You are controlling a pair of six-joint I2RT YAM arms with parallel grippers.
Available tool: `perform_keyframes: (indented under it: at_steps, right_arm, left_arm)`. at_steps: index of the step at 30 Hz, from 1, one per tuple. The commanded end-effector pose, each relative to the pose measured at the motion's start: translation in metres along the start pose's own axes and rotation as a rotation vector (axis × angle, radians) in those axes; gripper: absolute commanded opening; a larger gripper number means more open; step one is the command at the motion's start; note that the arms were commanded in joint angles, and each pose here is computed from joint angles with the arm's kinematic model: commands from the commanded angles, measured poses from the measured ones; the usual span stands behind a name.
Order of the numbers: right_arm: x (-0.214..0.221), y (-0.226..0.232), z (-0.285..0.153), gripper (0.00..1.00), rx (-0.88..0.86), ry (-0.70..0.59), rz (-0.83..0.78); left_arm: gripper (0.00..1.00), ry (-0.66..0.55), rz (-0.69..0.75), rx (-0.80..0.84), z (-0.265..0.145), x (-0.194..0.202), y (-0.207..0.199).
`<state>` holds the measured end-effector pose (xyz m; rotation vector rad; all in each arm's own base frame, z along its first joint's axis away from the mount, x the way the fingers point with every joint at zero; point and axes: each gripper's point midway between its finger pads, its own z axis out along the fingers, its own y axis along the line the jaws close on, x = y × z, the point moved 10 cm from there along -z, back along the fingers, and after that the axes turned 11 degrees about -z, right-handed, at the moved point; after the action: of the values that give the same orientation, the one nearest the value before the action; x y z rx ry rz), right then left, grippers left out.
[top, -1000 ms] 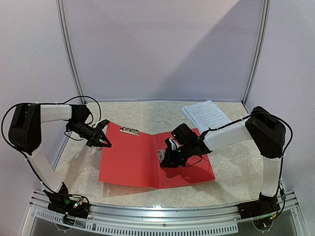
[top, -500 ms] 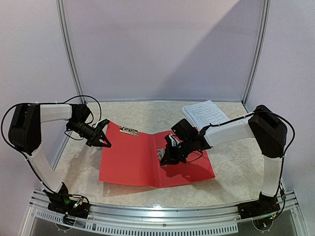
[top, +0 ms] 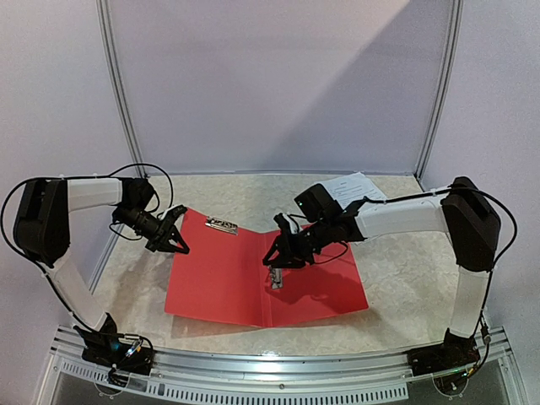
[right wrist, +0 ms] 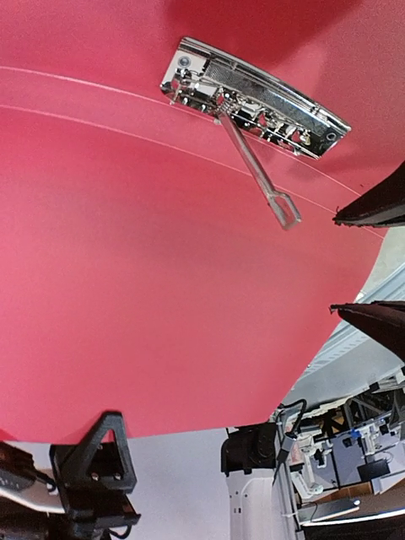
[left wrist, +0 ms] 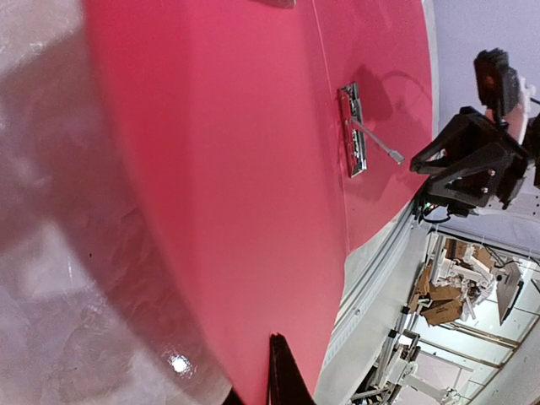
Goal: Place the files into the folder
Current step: Open the spring clip on the folder.
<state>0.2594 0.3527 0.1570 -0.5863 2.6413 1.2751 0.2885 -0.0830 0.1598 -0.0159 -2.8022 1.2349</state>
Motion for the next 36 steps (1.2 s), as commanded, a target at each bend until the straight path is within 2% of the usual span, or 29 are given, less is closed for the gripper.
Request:
perform_keyframes:
  at_steps: [1,5,11,13,21,28,31,36]
  right_arm:
    - [-0.01,0.031,-0.036,0.3,0.012,-0.034,-0.148]
    - [0.0,0.031,-0.04,0.27,0.063,0.005,-0.247]
    - [0.009,0.021,-0.003,0.04,0.019,0.111,-0.315]
    - [0.008,0.019,0.012,0.0,-0.027,0.125,-0.329]
    - [-0.006,0.003,0.044,0.0,-0.036,0.086,-0.332]
    - [-0.045,-0.027,0.039,0.0,0.034,-0.043,-0.261]
    - [-0.061,-0.04,0.036,0.0,0.002,-0.083,-0.225]
    - [-0.085,-0.052,0.045,0.0,0.004,-0.052,-0.205]
  left_arm:
    - [0.0,-0.025,0.059,-0.001,-0.008,0.0,-0.011]
    - [0.0,-0.028,0.061,-0.005,-0.008,-0.001,-0.011]
    - [0.0,-0.036,0.062,-0.018,-0.009,-0.002,-0.011]
    - [0.0,-0.038,0.064,-0.023,-0.009,-0.002,-0.011]
    - [0.0,-0.045,0.073,-0.042,-0.01,-0.002,-0.011]
    - [0.0,-0.045,0.081,-0.061,-0.011,-0.001,-0.01]
    - [0.0,-0.045,0.086,-0.063,-0.012,-0.001,-0.011]
    - [0.0,-0.042,0.089,-0.064,-0.012,-0.001,-0.011]
